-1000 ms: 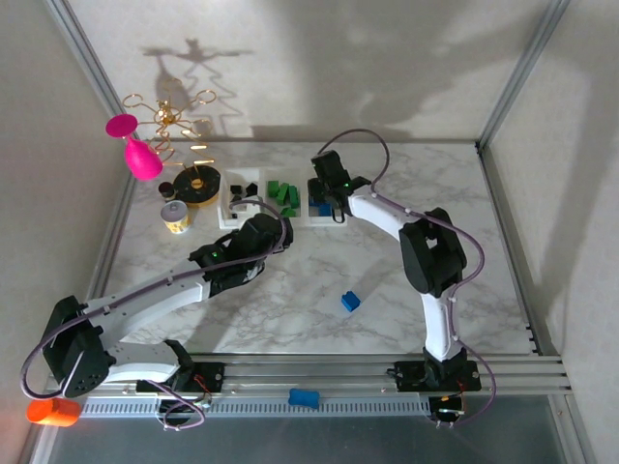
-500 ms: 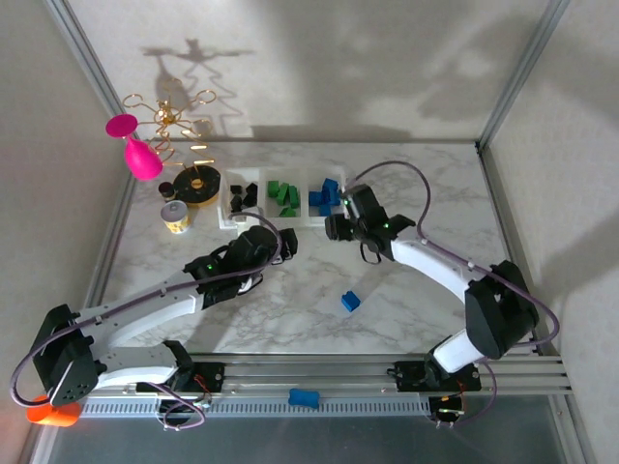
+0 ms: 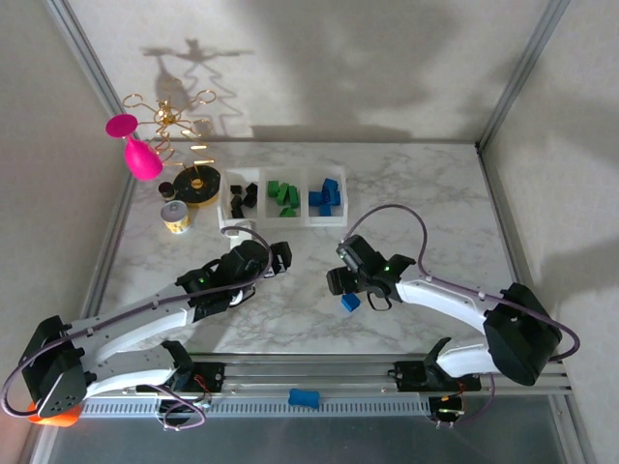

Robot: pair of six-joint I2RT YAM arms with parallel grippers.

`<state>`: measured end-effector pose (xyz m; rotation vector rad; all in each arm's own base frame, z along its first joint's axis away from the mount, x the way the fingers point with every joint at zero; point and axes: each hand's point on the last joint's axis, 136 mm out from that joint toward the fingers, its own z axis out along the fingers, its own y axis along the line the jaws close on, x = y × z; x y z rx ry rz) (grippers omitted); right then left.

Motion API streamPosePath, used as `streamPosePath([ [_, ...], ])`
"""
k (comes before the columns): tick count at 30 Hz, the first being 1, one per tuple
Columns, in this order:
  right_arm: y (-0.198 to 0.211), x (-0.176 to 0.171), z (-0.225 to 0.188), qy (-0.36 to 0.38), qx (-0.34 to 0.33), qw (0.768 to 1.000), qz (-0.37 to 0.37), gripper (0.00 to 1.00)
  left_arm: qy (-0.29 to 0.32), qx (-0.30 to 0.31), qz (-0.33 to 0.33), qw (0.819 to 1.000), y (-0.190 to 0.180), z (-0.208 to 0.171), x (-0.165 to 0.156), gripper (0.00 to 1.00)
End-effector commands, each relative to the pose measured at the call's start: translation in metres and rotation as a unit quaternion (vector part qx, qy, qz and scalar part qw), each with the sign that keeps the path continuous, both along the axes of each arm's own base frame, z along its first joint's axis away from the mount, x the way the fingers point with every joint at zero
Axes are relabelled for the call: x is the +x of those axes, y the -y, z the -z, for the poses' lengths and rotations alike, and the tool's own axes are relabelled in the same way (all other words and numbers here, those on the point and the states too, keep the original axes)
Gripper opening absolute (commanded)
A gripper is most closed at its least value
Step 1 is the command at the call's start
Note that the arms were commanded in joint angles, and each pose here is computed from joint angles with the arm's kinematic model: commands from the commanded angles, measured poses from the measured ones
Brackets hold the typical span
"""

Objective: Sort the legos into containers by color
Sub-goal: Pick up the lego from the bottom-center of the table.

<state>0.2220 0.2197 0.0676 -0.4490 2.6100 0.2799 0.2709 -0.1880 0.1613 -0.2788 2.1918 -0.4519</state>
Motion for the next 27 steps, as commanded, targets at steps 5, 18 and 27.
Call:
streamPosePath([
  [5, 0.013, -0.032, 0.030, -0.032, -0.033, 0.999, -0.002, 0.80, 0.001, -0.013, -0.019, 1.000, -0.005, 0.002, -0.003, 1.00],
  [18, 0.012, -0.034, 0.043, -0.035, -0.062, 0.997, 0.005, 0.48, 0.009, -0.012, -0.044, 0.999, -0.017, -0.003, -0.004, 1.00],
  [27, 0.000, -0.025, 0.028, -0.019, -0.037, 0.999, 0.006, 0.26, 0.017, -0.014, -0.051, 0.998, -0.019, -0.009, -0.002, 1.00],
])
